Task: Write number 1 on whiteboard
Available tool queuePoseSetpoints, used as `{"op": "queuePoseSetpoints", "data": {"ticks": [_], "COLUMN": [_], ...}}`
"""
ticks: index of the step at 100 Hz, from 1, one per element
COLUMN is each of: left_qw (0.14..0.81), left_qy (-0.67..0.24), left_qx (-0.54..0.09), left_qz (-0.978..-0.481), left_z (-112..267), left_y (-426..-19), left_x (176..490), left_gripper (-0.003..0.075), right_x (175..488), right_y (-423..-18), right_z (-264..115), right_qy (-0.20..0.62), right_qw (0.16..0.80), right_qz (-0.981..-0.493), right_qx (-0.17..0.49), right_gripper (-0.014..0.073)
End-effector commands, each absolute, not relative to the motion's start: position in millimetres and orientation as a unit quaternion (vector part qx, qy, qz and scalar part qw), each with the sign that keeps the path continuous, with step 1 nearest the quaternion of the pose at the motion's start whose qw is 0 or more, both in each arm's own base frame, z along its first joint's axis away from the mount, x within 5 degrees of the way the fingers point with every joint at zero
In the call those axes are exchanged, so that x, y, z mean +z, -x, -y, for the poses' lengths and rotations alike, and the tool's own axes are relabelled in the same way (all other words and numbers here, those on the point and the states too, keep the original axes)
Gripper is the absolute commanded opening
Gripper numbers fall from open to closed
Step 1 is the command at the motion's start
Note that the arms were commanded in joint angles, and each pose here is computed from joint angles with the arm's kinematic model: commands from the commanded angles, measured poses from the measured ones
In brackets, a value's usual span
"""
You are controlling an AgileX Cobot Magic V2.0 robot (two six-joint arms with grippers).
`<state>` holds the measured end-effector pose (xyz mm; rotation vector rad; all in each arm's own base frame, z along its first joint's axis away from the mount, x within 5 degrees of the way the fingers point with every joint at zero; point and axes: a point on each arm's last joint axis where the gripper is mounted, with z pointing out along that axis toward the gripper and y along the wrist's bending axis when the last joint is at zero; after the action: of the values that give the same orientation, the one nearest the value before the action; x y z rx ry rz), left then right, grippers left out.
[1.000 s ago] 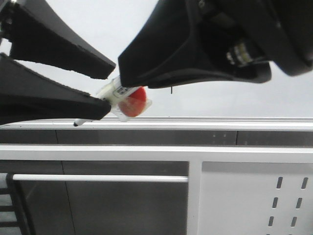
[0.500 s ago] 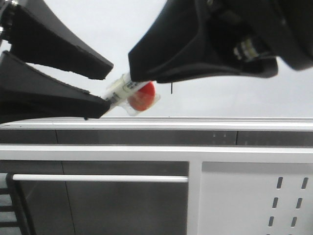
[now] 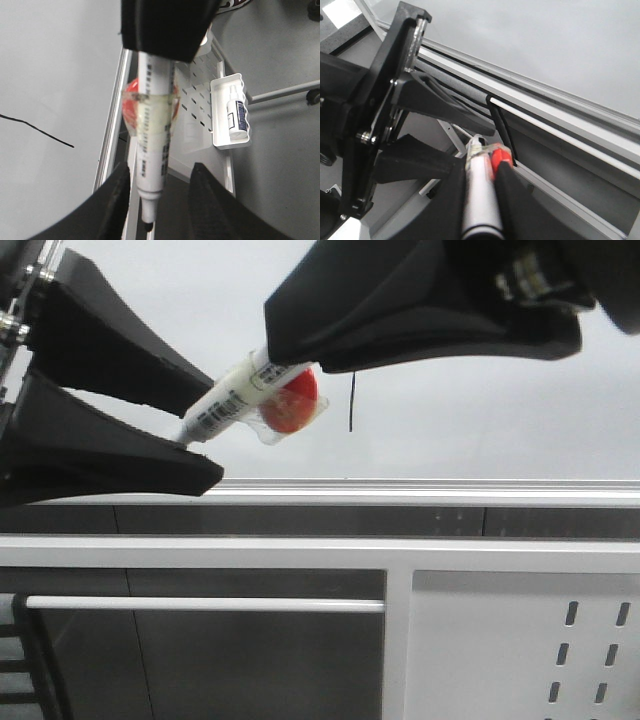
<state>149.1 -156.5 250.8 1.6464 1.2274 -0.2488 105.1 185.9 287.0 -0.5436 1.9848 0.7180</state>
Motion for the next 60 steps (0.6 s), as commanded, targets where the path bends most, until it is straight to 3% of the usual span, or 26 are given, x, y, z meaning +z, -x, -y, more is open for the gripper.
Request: {"op": "queuePoseSetpoints", "data": {"ticks": [1, 60], "left_qw": [0.535, 0.554], "left_qy": [-0.665, -0.664], "left_qx": [-0.114, -0.131], "left_qz": [-0.509, -0.484], "left_z": [160, 166], "left_y": [-151, -151], "left_x": [266, 282], "left_gripper": [0.0251, 0.0251], "right_x": [305, 304], "right_y": [-104, -106], "right_z": [-186, -185], "right_qy": [0.230, 0.225], "right_qw": [0.488, 0.491], "right_qz": [-0.785, -0.787], "right_qx": [0.305, 0.298], "right_gripper": [-0.0050, -0.0050]}}
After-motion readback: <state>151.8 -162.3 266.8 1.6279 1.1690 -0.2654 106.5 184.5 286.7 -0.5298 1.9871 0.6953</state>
